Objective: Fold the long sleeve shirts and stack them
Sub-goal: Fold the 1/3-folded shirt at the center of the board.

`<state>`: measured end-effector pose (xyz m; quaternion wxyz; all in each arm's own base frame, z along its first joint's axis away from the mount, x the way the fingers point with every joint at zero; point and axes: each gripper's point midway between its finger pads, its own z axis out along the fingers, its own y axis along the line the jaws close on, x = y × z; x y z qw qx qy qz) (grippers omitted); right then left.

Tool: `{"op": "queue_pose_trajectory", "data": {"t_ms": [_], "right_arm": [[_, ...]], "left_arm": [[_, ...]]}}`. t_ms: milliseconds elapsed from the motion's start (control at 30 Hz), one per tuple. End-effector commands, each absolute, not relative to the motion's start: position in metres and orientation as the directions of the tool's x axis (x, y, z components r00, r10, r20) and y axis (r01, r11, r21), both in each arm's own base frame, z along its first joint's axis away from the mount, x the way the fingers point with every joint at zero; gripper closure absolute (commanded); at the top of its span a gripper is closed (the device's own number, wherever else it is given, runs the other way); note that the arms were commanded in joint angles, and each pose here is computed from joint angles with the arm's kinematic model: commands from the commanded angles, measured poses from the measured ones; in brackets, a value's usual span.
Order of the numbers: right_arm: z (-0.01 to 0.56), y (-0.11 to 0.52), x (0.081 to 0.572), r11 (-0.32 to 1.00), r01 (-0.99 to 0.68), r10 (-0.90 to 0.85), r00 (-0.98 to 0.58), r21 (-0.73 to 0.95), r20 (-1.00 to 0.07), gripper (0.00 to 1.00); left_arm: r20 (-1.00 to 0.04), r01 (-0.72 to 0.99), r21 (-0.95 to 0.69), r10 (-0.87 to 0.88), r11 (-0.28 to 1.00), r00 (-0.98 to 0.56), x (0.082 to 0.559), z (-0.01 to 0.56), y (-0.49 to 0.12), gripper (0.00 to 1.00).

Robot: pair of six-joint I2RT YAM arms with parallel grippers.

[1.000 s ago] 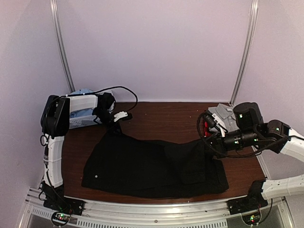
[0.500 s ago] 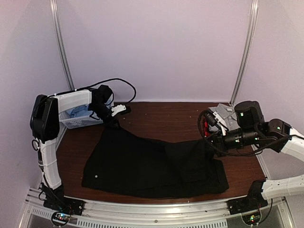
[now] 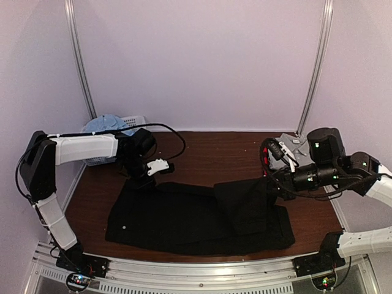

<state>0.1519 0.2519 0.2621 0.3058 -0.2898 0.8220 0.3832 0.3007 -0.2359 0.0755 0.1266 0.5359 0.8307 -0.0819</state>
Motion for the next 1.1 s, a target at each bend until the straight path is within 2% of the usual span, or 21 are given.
{"op": "queue_pose_trajectory", "data": {"t_ms": [0, 400, 667, 933, 1067], "right_arm": [[0.268, 0.248, 0.142, 0.513, -0.692, -0.203, -0.673, 0.509, -0.711, 1.00], [0.288, 0.237, 0.128, 0.485, -0.657, -0.120, -0.704, 0.577, -0.700, 1.00], [0.272, 0.233, 0.127, 0.510, -0.628, -0.118, -0.727, 0.587, -0.676, 1.00], [0.255, 0.238, 0.136, 0.546, -0.598, -0.128, -0.751, 0.586, -0.647, 1.00], [0.244, 0.241, 0.146, 0.576, -0.580, -0.123, -0.758, 0.576, -0.640, 1.00]], "left_arm": [[-0.294, 0.867, 0.081, 0.842, 0.493, -0.451, 0.300, 0.075, -0.219, 1.00], [-0.385, 0.856, 0.106, 0.815, 0.505, -0.433, 0.288, 0.102, -0.215, 1.00], [-0.344, 0.877, 0.062, 0.835, 0.477, -0.430, 0.270, 0.080, -0.220, 1.00], [-0.258, 0.862, 0.083, 0.846, 0.500, -0.466, 0.269, 0.055, -0.208, 0.77], [-0.286, 0.833, 0.132, 0.825, 0.537, -0.487, 0.280, 0.067, -0.206, 0.63]]}}
